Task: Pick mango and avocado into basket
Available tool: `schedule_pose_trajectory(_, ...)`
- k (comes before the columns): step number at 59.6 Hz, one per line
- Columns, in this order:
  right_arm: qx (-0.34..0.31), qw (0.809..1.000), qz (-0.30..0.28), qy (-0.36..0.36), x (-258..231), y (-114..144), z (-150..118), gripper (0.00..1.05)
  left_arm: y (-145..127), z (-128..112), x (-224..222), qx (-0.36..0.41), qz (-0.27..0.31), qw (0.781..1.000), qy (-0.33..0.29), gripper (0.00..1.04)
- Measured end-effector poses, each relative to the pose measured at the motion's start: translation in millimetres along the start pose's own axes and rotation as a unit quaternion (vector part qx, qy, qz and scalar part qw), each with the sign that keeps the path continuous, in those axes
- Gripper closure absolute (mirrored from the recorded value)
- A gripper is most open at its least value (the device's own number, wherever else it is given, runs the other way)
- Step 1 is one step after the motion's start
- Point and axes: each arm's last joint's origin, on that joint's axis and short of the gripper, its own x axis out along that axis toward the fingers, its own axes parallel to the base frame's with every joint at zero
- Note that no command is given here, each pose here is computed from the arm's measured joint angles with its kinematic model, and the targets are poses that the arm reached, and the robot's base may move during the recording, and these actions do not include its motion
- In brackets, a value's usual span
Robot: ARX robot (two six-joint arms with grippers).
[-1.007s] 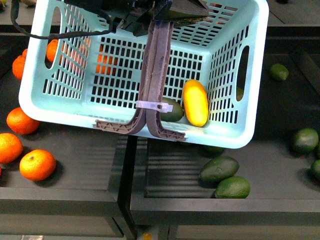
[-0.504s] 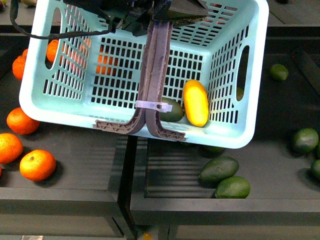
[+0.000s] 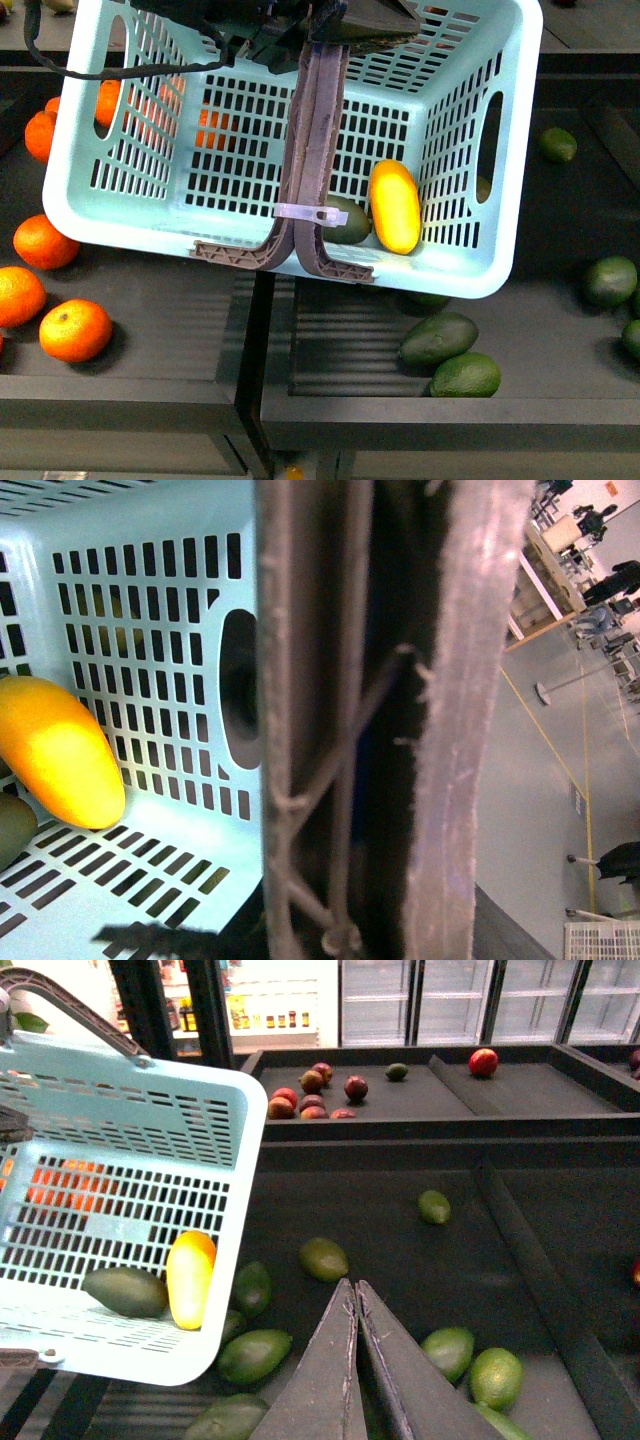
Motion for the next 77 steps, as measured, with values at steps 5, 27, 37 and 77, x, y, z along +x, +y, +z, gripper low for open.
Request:
schedule_pose_trajectory(5,0.0,1.0,0.0,0.0,0.0,0.0,0.0,1.03,0.2,0.1,-0.2,-0.001,0.0,1.0,0.0,0.9)
schedule_pose_trajectory(27,0.0,1.0,0.0,0.0,0.0,0.0,0.0,0.4,0.2,0.1,-0.2,-0.001,0.0,1.0,0.0,0.9)
schedule_pose_trajectory(37,0.0,1.0,-0.002,0.0,-0.1,-0.1,0.0,0.08,-4.4,-1.5,4.4,0.003,-0.01,1.0,0.006,0.9)
schedule_pose_trajectory(77,0.0,1.0,0.0,-0.001,-0.3,0.0,0.0,0.09,0.8,0.0,-0.7,-0.003,-0.001,1.0,0.0,0.9)
